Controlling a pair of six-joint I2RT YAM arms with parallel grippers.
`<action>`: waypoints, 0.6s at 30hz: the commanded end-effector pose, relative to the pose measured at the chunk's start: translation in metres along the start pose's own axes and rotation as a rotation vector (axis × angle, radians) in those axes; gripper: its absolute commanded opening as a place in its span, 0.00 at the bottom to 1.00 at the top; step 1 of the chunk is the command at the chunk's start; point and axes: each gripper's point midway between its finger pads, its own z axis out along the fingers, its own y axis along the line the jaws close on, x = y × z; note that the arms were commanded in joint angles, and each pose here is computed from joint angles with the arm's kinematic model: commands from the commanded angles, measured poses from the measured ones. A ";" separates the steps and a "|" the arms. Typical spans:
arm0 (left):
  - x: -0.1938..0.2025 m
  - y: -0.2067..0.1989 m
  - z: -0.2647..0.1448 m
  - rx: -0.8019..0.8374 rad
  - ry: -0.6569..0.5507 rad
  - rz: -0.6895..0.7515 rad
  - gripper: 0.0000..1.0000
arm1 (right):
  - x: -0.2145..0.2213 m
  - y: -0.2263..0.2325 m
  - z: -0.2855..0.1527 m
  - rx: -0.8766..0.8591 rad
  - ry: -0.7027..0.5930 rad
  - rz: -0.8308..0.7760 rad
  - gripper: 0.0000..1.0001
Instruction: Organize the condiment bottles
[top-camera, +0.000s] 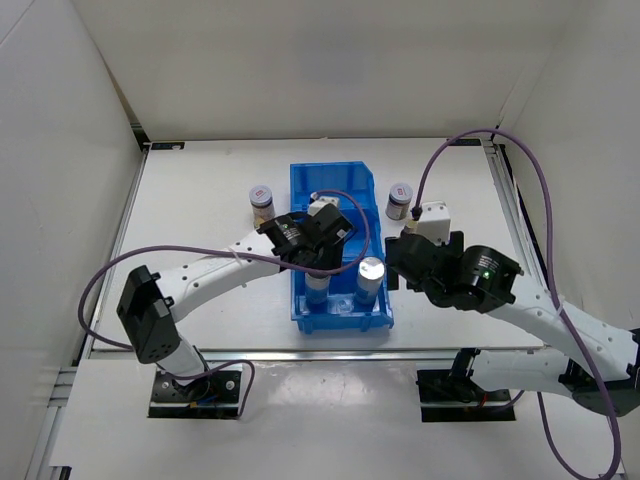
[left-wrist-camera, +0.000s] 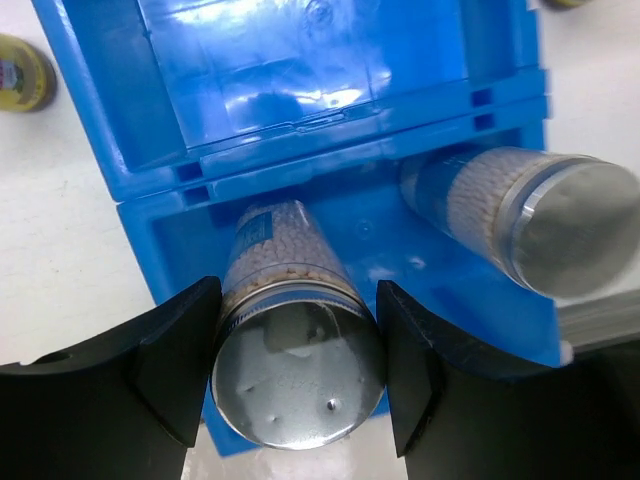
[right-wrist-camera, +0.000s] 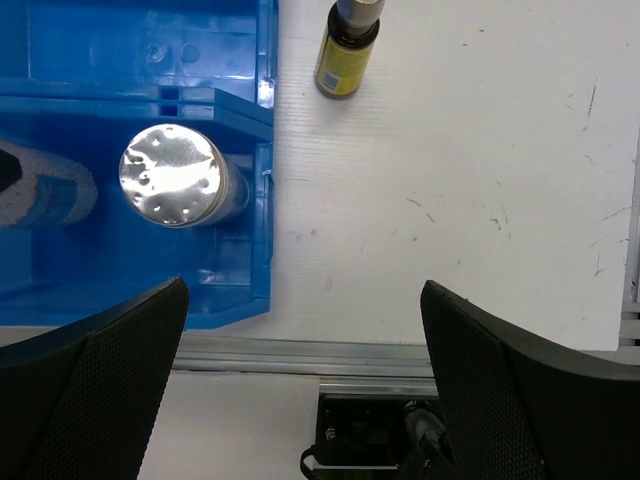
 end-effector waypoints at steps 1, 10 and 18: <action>-0.009 -0.008 0.002 0.032 -0.048 -0.050 0.17 | -0.017 -0.009 -0.004 0.041 -0.046 0.039 1.00; 0.008 0.000 0.021 -0.002 -0.025 -0.046 0.95 | -0.036 -0.020 0.034 0.118 0.023 -0.005 1.00; -0.055 0.000 -0.058 0.086 -0.237 -0.095 1.00 | -0.064 -0.032 0.106 0.029 0.055 0.084 1.00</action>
